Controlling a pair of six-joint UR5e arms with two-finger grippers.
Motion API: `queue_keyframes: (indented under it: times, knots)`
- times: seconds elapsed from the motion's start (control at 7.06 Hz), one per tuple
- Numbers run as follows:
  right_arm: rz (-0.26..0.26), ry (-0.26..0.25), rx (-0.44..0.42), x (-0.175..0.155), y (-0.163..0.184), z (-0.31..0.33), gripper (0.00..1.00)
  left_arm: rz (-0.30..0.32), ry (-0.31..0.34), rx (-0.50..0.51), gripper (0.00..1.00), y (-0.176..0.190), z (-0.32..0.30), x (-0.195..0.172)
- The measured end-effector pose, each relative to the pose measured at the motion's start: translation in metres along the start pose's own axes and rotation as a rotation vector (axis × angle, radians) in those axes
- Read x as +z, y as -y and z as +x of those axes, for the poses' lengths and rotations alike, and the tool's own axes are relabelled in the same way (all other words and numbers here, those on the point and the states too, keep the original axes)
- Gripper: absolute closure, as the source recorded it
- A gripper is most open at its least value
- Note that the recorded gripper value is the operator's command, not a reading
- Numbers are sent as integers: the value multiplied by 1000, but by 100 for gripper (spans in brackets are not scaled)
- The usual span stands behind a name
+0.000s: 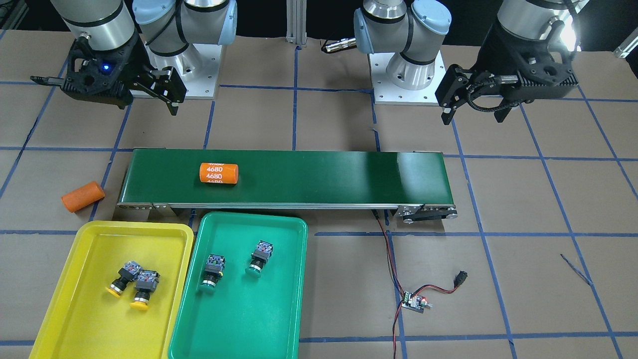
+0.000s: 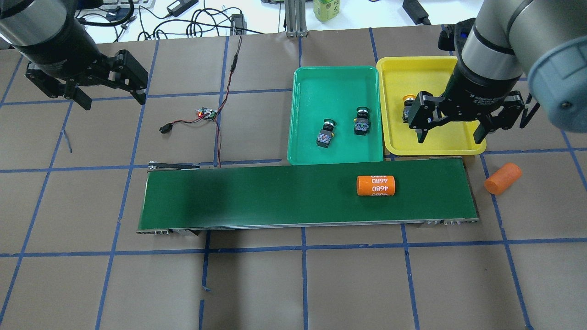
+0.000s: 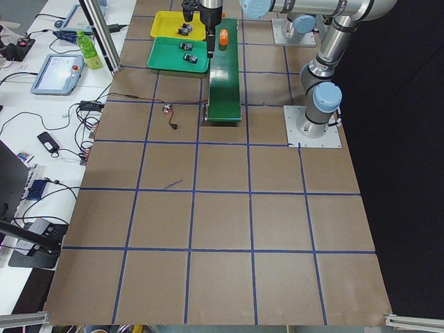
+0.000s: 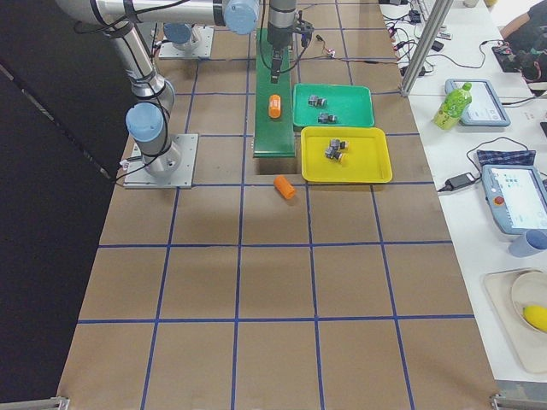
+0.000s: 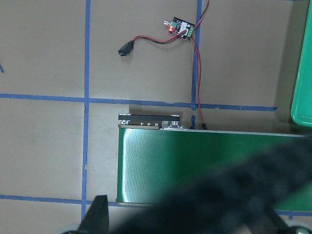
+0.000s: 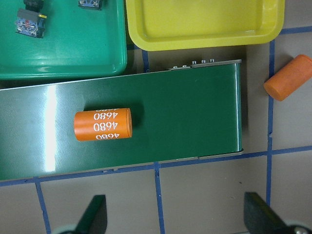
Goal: Sort buttons by color to trays
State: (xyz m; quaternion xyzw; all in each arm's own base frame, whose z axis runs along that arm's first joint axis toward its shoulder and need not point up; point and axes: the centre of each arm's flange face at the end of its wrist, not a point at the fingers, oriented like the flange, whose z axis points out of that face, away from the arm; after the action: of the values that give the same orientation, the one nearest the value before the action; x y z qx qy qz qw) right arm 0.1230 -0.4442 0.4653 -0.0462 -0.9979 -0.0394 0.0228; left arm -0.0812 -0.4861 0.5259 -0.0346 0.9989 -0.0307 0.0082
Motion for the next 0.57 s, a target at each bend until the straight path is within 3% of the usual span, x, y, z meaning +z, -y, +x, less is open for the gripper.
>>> queue_keyframes:
  times: [0.57]
  knots:
    - [-3, 0, -3, 7, -8, 1, 0, 5, -1, -8, 0, -1, 0, -3]
